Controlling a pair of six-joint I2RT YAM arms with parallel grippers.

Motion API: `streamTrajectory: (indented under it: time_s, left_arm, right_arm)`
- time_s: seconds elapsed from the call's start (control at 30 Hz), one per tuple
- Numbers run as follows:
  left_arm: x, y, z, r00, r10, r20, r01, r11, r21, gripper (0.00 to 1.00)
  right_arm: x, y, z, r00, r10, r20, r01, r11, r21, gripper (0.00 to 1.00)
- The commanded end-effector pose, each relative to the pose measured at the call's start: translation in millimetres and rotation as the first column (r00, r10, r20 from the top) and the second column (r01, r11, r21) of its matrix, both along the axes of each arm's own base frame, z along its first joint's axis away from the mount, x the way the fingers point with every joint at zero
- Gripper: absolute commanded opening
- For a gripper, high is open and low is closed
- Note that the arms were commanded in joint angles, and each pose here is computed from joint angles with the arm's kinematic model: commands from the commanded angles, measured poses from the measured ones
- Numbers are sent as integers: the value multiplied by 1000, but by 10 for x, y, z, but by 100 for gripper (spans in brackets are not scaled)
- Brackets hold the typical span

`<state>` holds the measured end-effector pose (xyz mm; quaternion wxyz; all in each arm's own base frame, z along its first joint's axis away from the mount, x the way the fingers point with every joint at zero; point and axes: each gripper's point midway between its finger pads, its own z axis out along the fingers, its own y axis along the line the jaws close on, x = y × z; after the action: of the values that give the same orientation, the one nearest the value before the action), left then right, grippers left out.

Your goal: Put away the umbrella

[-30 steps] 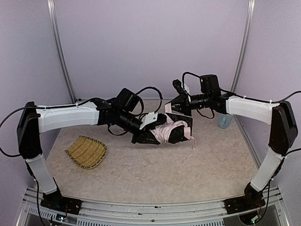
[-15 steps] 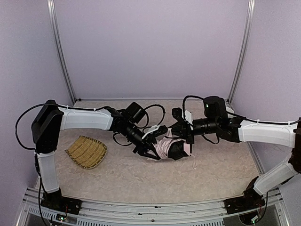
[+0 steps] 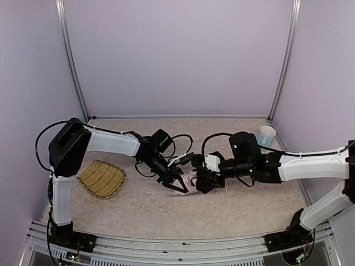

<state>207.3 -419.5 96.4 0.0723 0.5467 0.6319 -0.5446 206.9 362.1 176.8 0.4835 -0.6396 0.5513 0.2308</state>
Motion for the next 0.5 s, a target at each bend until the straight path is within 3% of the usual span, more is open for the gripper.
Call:
streamTrajectory:
  time_s: [0.0, 0.1, 0.3, 0.47]
  left_arm:
    - [354, 95, -554, 988, 154, -27, -146, 967, 210, 0]
    - [338, 63, -757, 988, 145, -52, -125, 954, 271, 0]
    - [168, 40, -859, 995, 84, -60, -64, 960, 274, 0]
    - [190, 123, -1076, 991, 104, -89, -70, 944, 322, 0]
  right_arm:
    - [-449, 418, 498, 969, 214, 121, -232, 960, 157, 0]
    - [-340, 606, 619, 965, 195, 175, -225, 959, 173, 0]
    - [96, 717, 656, 961, 37, 275, -89, 979, 181, 0]
    - [-196, 814, 863, 938, 192, 290, -257, 944, 207, 0]
